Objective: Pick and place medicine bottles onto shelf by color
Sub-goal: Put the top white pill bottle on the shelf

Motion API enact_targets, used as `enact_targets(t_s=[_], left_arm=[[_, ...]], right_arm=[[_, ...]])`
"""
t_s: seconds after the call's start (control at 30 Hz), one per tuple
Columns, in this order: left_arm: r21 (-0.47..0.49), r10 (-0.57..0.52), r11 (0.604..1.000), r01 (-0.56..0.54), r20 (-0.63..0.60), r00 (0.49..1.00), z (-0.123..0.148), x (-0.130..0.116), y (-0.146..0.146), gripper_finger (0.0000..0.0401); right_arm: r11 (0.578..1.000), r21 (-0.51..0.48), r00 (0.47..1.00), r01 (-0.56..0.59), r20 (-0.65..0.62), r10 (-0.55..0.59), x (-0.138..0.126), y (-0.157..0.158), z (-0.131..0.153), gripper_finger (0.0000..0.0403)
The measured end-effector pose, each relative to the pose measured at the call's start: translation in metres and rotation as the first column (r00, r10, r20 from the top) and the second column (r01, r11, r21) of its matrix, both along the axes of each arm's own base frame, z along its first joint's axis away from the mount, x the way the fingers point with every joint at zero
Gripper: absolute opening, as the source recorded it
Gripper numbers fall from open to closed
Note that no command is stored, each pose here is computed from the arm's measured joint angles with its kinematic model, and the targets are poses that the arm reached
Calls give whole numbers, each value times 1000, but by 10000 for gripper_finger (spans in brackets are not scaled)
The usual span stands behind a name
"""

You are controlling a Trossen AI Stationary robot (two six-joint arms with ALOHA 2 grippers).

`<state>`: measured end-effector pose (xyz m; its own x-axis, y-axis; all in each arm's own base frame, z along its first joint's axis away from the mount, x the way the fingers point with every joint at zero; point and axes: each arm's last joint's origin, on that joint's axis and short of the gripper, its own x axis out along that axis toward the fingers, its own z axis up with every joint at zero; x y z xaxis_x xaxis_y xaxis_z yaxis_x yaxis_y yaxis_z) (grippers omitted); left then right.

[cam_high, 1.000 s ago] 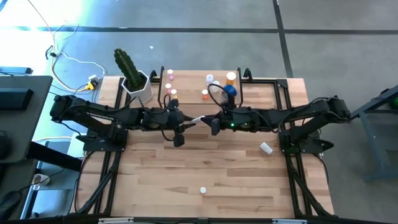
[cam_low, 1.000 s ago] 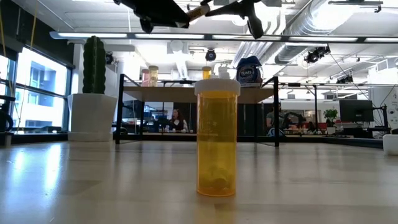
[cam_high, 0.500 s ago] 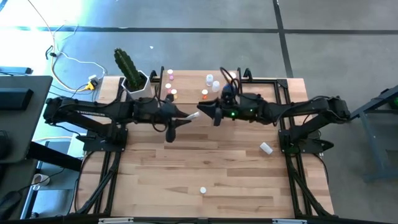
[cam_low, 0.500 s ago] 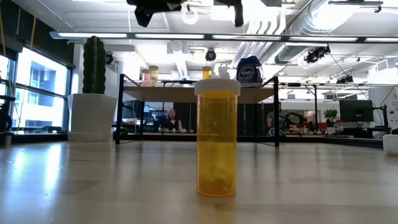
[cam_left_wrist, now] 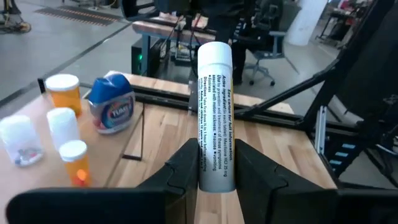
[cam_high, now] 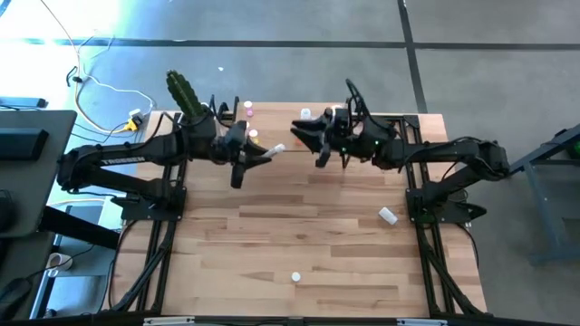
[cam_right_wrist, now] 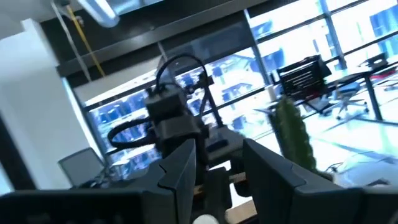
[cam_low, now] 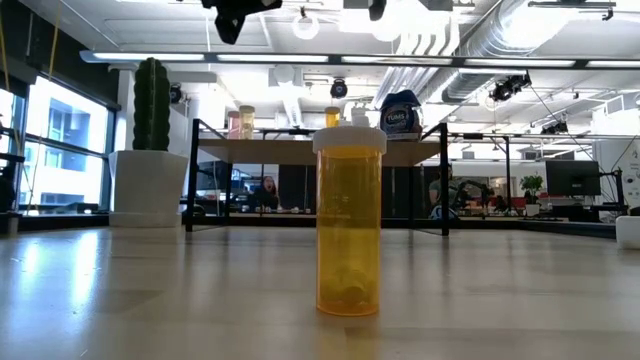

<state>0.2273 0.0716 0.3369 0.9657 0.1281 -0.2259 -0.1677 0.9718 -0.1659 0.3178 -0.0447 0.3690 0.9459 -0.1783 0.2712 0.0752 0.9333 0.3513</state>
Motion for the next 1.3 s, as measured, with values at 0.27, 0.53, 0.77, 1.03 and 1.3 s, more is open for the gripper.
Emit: enact_targets(t_s=[0.27, 0.53, 0.77, 1.03, 1.3], left_arm=[[13, 6, 1000, -6, 40, 999, 3, -13, 32, 74], [-27, -8, 1000, 10, 66, 998, 4, -31, 60, 74], [-33, -12, 999, 16, 124, 992, 7, -35, 76, 74], [-19, -11, 1000, 15, 199, 980, 6, -24, 89, 74], [26, -20, 1000, 14, 277, 961, 2, -9, 103, 74]], right_arm=[[992, -59, 991, 111, -74, -115, -4, -32, 33, 148], [978, -99, 970, 183, -145, -196, -14, -60, 68, 163], [983, -132, 981, 128, -130, -145, -26, -87, 78, 163], [979, -202, 993, 19, -112, -42, -31, -121, 72, 163], [958, -270, 993, -97, -88, 76, -24, -145, 73, 163]])
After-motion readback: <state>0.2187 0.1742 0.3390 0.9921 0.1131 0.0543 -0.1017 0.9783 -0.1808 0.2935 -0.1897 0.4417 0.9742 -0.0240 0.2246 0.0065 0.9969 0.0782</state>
